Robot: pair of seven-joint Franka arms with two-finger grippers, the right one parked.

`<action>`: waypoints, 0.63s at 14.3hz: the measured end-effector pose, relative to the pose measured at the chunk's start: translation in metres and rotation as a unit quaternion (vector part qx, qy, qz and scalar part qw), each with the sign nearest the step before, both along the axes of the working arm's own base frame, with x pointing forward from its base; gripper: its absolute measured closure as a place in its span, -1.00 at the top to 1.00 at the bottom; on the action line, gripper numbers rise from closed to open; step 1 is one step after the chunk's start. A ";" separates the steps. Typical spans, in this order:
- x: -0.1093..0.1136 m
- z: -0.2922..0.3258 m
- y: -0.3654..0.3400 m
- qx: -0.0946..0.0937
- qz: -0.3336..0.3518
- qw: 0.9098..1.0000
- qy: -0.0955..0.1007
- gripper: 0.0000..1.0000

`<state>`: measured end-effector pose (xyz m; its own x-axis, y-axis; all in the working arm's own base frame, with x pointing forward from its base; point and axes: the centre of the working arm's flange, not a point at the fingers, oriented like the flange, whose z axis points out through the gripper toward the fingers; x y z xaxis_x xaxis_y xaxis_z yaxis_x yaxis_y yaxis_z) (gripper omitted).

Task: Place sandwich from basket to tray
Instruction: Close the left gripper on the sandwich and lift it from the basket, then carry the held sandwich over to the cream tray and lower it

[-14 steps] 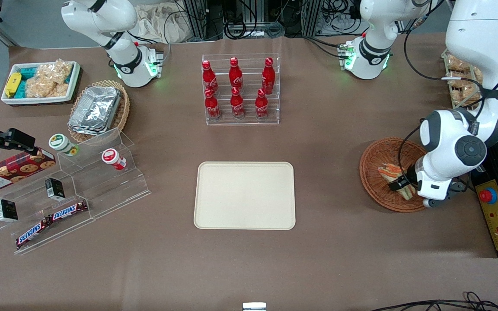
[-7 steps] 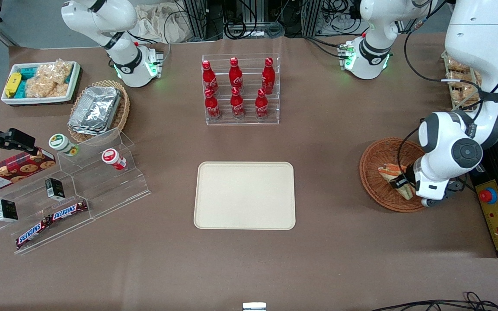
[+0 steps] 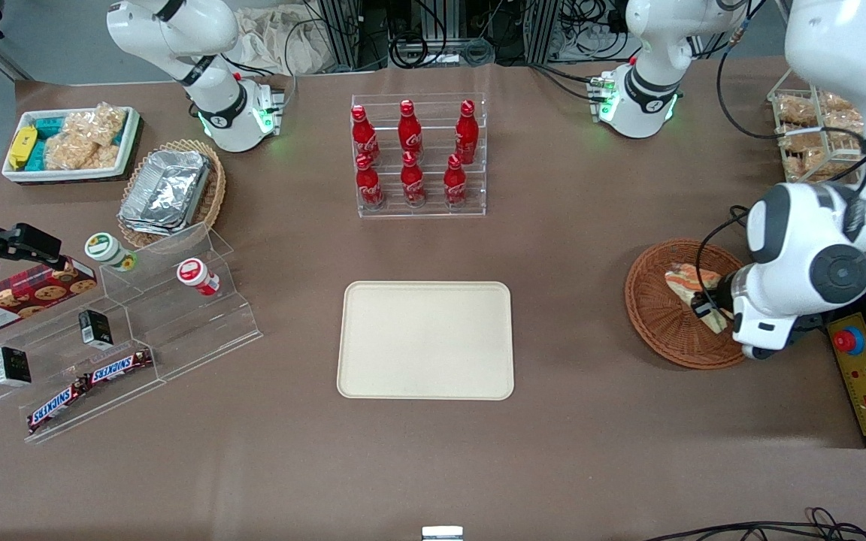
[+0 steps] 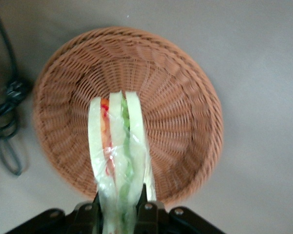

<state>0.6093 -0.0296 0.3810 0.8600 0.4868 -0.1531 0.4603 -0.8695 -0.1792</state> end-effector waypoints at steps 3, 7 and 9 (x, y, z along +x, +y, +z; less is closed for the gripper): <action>0.003 0.108 -0.013 -0.006 -0.047 0.999 -0.007 -0.69; 0.005 0.154 -0.034 -0.036 -0.134 0.990 -0.029 -0.69; 0.006 0.149 -0.061 -0.048 -0.172 0.983 -0.030 -0.69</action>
